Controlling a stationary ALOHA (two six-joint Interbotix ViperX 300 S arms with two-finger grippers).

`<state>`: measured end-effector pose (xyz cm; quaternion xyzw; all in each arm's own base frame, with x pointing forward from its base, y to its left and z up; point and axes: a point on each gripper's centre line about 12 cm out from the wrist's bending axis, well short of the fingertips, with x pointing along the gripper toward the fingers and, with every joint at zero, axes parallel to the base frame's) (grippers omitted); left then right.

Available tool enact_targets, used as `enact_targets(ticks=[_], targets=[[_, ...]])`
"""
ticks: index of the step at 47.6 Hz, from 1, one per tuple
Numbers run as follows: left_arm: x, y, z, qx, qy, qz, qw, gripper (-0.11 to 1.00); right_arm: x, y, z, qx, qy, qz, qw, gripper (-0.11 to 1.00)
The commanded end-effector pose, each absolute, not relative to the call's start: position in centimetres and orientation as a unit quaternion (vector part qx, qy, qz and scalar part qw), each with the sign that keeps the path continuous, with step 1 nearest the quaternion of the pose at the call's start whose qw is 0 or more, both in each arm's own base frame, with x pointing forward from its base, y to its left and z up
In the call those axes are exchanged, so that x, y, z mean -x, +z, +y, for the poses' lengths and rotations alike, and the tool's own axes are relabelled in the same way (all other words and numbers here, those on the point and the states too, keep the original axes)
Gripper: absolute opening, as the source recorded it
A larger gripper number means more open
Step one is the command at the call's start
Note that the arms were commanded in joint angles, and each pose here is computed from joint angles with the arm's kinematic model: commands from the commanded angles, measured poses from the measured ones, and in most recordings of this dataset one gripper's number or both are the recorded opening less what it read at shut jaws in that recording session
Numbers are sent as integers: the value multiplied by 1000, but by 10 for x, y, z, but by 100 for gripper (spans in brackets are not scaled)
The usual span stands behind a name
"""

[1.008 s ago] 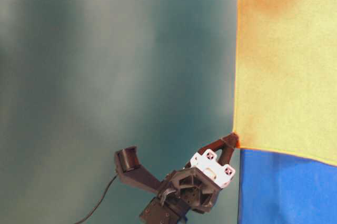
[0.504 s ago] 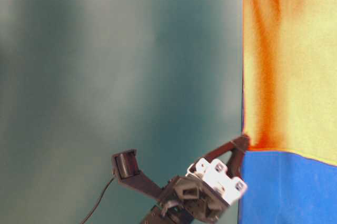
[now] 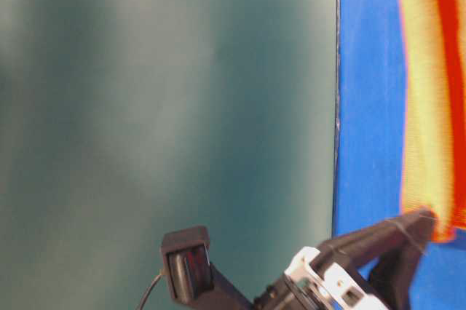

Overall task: Fold the orange towel.
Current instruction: 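Lift the far edge with both grippers and fold it toward the near edge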

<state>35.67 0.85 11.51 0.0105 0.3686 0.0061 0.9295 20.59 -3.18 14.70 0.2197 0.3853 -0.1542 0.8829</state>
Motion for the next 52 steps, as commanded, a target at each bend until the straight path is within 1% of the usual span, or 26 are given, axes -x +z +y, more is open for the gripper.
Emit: enact_targets(ticks=[1,7,19,38,40,42,44,46,47,49,50,51,52], targets=[[-359,122,-8,-11,-12,359,933,3,-211,146,-18,-224,-132,394,881,1],[-357,120,-21,0,-22,365,931,3,-215,138,-5,-231,-119,417,871,1],[-357,119,-23,5,-22,366,930,3,-223,129,13,-234,-102,446,858,1],[-357,118,-23,5,-22,366,930,3,-226,129,18,-235,-97,448,857,1],[-357,118,-23,5,-22,366,930,5,-226,129,18,-235,-97,448,857,2],[-357,118,-23,5,-22,366,930,9,-226,129,18,-237,-97,448,857,2],[-357,118,-23,5,-22,366,930,17,-226,129,18,-237,-97,447,857,2],[-357,118,-23,5,-22,366,930,27,-227,130,18,-238,-97,446,857,2],[-357,118,-23,5,-23,365,931,35,-227,130,18,-237,-97,446,857,2],[-357,119,-24,4,-24,364,931,47,-228,132,19,-238,-96,445,858,3],[-357,119,-23,2,-24,365,931,52,-228,132,19,-238,-95,445,858,5],[-357,120,-23,-2,-25,364,931,57,-228,133,20,-236,-93,445,859,9],[-357,121,-23,-2,-25,364,931,62,-230,135,21,-236,-91,444,860,16]])
